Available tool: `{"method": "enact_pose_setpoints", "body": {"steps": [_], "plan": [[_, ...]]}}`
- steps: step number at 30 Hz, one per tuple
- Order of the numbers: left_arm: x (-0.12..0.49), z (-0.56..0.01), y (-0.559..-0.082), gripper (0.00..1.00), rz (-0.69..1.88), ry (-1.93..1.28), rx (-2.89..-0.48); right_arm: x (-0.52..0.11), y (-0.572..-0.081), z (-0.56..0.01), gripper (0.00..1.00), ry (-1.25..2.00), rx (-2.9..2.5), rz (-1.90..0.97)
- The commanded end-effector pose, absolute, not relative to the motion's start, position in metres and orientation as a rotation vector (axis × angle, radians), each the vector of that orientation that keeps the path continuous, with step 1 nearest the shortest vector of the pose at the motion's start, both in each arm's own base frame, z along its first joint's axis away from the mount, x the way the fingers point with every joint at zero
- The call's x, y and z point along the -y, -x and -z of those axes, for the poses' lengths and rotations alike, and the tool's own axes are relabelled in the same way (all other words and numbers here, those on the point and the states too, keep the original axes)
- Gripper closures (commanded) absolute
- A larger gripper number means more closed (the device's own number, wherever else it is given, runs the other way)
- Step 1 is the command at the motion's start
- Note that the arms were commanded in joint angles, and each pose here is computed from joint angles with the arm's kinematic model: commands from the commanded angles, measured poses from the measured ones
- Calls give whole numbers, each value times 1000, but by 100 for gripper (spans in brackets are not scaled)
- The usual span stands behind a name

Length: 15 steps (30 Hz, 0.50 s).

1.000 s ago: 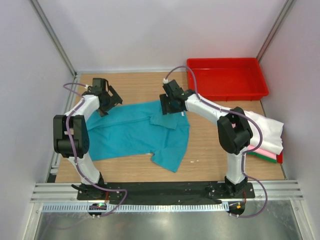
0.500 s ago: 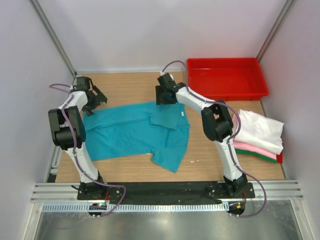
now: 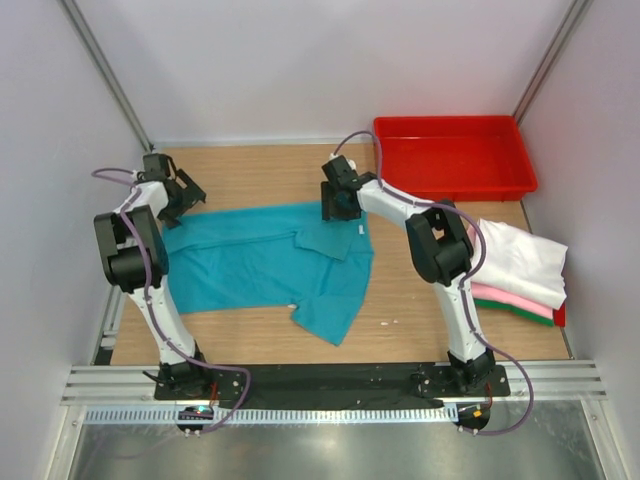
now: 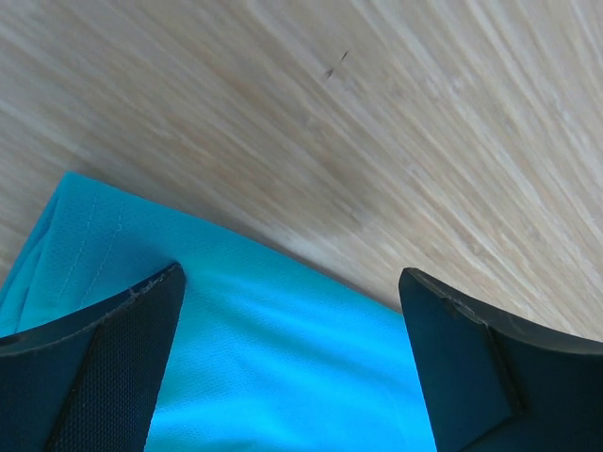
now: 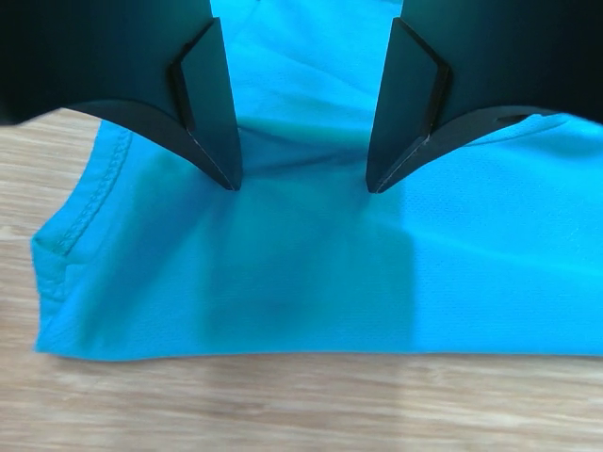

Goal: Fold and stack the t-shirts
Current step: Fold the tshirt

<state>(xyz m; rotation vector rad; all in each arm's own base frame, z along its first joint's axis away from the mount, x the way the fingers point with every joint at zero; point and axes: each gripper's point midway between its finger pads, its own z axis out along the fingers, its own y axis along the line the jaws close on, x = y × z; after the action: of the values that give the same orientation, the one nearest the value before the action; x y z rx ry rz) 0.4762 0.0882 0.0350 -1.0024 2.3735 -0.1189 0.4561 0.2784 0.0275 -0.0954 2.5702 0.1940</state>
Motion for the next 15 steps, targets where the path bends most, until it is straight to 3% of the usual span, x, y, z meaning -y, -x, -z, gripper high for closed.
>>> {"method": "enact_pose_setpoints", "body": {"steps": [1, 11, 15], "plan": [[-91, -13, -482, 3, 160, 946, -2414, -257, -456, -20, 38, 60, -2604, -121], [-96, -15, -519, 4, 195, 877, -2396, -264, -508, -11, 38, -4, -2554, -154], [-91, -25, -529, 4, 242, 825, -2393, -272, -524, -33, 38, 21, -2507, -225]]}}
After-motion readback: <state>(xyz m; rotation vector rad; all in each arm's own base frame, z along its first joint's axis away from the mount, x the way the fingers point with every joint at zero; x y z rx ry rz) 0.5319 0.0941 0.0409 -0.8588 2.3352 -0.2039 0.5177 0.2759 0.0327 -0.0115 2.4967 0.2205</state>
